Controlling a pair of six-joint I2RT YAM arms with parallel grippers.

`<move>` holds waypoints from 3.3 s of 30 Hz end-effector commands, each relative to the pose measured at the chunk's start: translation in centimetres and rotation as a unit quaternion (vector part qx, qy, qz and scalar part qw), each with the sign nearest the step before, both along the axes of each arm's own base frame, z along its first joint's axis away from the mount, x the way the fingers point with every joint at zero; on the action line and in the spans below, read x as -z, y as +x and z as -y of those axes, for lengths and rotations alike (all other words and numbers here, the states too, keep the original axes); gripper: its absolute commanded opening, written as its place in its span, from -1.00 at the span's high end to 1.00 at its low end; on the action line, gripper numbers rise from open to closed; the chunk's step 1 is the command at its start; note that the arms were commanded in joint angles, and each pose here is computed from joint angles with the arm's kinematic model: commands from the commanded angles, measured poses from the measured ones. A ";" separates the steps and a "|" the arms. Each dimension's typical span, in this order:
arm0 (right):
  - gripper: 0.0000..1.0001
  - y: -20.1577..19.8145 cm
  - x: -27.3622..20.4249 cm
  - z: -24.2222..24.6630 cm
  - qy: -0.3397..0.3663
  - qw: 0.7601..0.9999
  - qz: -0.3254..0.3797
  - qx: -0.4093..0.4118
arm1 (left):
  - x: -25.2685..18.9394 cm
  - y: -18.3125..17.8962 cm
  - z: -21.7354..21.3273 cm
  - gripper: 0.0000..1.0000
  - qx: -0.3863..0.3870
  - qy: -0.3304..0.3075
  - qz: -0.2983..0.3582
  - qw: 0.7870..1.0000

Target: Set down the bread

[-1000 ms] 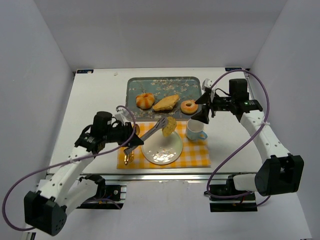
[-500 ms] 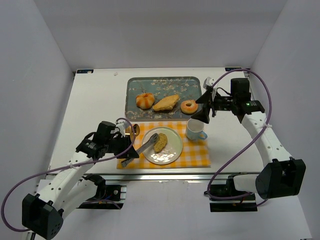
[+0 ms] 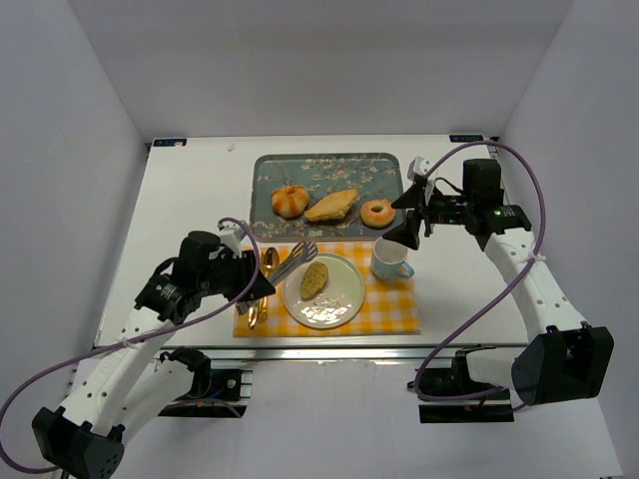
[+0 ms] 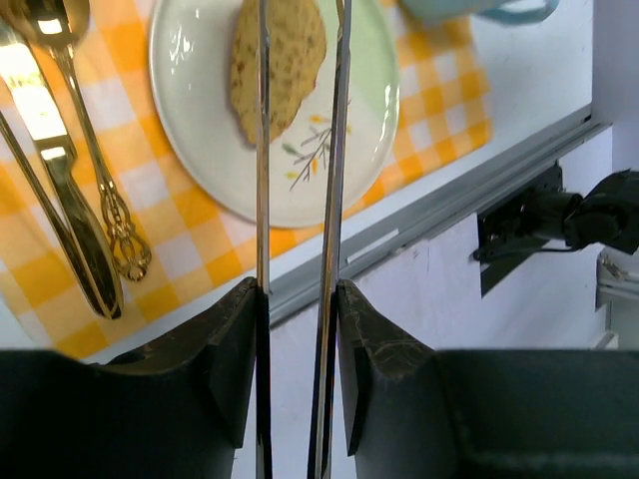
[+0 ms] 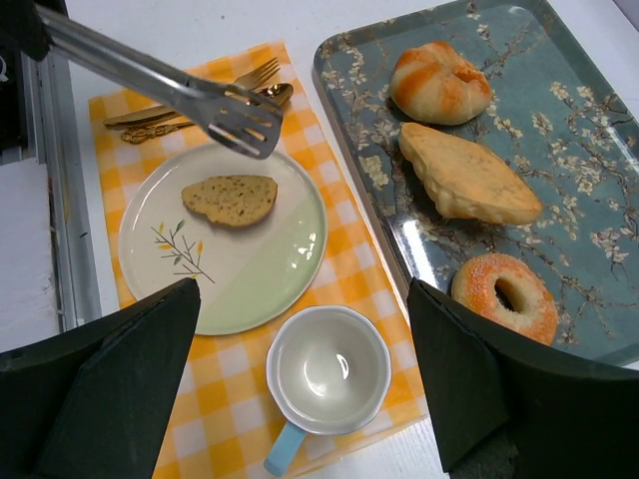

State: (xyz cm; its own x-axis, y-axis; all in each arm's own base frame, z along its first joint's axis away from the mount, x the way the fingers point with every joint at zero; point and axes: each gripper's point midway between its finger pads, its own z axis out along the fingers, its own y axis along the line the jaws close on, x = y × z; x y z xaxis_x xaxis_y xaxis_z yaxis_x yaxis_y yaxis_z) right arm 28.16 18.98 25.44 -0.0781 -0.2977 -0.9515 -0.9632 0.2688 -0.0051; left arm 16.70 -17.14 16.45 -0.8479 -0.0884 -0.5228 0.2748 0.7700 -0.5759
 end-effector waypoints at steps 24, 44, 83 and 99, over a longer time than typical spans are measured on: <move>-0.79 -0.2 0.7 0.7 -0.013 1.000 0.018 0.016 | -1.3 15.6 5.7 -0.06 0.130 0.256 0.247 0.926; -0.79 0.0 0.7 0.7 -0.011 1.000 0.016 0.013 | 4.2 18.3 5.1 0.11 0.123 0.367 0.241 0.890; -0.79 -0.1 0.4 0.7 -0.001 1.000 0.011 0.010 | -3.1 -1.2 5.8 1.00 0.099 -0.038 0.063 0.992; -0.79 -0.4 0.7 0.8 -0.002 1.000 0.006 0.011 | 0.8 -2.3 4.2 0.33 0.068 -0.005 0.012 0.998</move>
